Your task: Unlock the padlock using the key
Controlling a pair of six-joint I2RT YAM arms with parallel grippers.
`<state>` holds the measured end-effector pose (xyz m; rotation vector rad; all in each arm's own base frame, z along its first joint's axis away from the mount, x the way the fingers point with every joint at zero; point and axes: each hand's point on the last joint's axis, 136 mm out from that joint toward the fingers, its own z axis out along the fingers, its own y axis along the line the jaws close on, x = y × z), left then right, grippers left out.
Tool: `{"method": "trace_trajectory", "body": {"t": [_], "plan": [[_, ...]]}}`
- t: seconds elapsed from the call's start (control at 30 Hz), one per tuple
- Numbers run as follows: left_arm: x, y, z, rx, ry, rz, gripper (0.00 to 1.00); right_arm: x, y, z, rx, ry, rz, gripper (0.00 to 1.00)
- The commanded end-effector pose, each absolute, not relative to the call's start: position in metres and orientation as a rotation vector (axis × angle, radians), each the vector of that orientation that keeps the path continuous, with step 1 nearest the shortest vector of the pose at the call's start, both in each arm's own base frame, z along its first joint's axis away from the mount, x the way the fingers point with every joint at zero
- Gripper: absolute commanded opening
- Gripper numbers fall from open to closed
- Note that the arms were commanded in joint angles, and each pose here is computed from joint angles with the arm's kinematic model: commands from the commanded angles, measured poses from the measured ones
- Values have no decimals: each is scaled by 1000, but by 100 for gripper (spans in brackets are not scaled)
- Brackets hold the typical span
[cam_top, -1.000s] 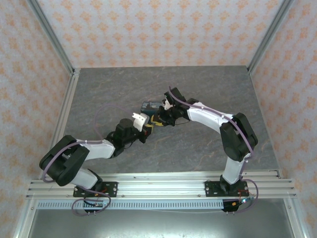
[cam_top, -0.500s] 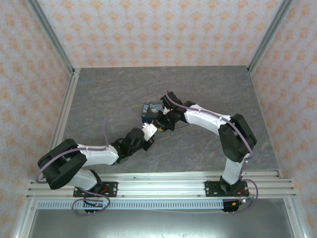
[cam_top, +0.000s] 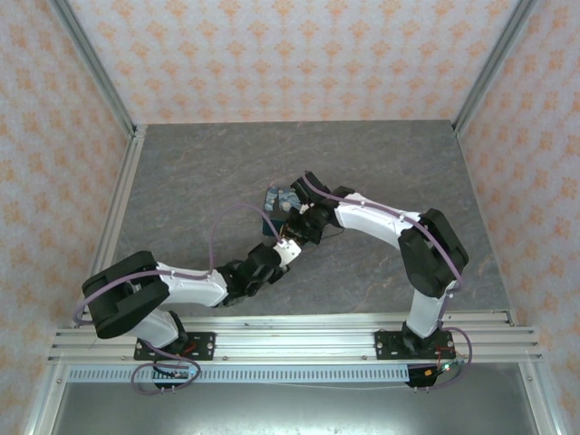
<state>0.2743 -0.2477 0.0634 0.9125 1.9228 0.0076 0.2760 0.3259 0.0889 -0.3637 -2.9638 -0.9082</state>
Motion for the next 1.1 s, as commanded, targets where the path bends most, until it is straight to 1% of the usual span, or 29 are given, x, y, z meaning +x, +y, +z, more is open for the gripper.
{"method": "trace_trajectory", "body": {"t": [0.0, 0.07, 0.27, 0.43, 0.6, 0.7, 0.8, 1.07], "plan": [[273, -267, 88, 766, 1887, -391, 0, 295, 338, 91, -404, -2997, -997, 0], [276, -260, 89, 703, 1903, -489, 0, 294, 336, 86, -409, -2998, -986, 0], [276, -266, 85, 685, 1935, -714, 0, 292, 337, 76, -425, -2979, -985, 0], [278, -268, 82, 665, 1939, -768, 0, 292, 334, 74, -433, -2994, -978, 13], [279, -269, 79, 656, 1942, -784, 0, 293, 330, 74, -448, -3009, -977, 34], [279, -268, 78, 654, 1946, -777, 0, 293, 329, 74, -454, -3021, -971, 42], [279, -267, 76, 655, 1951, -766, 0, 295, 328, 76, -461, -3030, -971, 45], [282, -258, 68, 638, 1989, -717, 0, 298, 317, 80, -492, -3090, -936, 46]]}}
